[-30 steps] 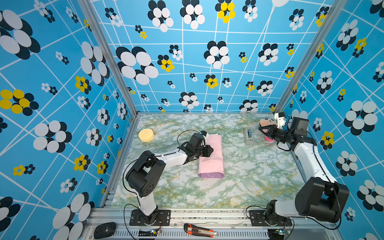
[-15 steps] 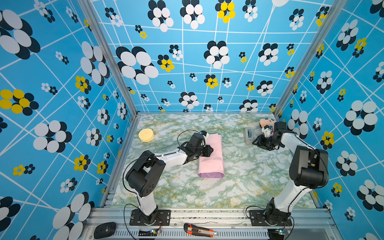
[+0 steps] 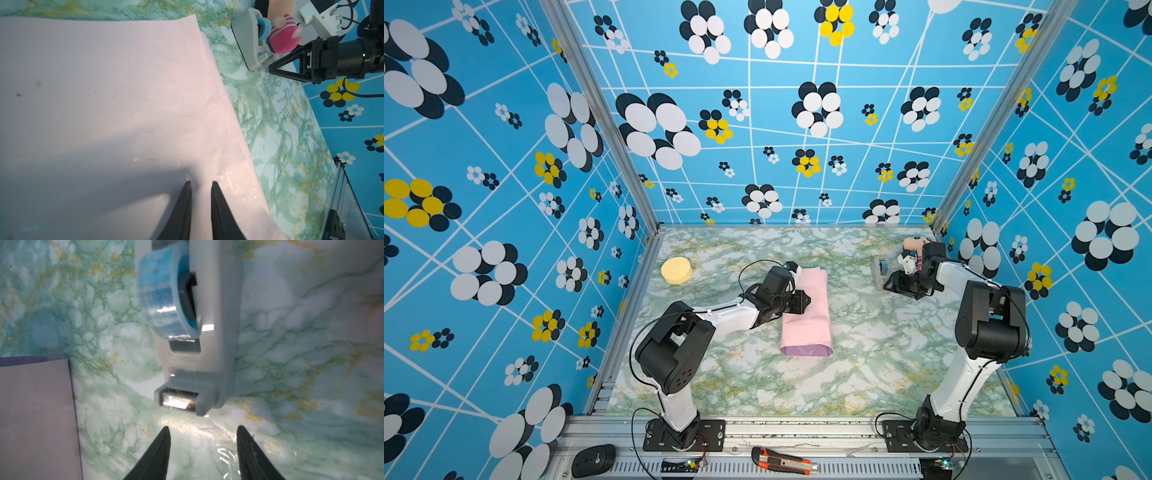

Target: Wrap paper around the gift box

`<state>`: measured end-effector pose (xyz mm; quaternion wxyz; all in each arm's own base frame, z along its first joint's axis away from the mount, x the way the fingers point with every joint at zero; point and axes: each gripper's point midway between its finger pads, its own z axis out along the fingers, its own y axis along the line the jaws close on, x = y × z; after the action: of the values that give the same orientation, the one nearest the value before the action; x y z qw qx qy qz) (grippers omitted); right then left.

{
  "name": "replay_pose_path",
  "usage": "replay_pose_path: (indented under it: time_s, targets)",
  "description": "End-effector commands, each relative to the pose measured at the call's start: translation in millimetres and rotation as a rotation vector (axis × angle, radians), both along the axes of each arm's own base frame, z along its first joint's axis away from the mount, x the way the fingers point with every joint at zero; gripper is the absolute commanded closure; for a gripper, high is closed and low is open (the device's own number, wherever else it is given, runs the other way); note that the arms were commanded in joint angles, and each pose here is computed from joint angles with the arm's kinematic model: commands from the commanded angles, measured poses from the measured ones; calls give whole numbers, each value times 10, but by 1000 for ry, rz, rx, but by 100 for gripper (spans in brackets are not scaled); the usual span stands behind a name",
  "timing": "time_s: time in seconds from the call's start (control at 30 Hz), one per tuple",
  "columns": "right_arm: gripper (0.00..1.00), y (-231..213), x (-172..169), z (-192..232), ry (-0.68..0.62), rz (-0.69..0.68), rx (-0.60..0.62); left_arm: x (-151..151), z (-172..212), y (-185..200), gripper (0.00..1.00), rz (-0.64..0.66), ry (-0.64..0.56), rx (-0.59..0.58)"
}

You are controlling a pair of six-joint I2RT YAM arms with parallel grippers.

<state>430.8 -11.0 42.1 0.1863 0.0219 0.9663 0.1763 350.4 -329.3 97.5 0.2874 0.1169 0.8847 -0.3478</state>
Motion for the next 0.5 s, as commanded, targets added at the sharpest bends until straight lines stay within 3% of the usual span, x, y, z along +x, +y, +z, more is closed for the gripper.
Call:
replay_pose_path:
  time_s: [0.0, 0.23, 0.47]
  targets:
    - [46, 130, 93, -36, -20, 61, 49, -163, -395, 201, 79, 17, 109, 134]
    - [47, 206, 136, -73, -21, 88, 98, -161, -398, 214, 79, 19, 108, 138]
    - [61, 273, 95, -50, -17, 109, 140, -161, -412, 204, 79, 17, 113, 136]
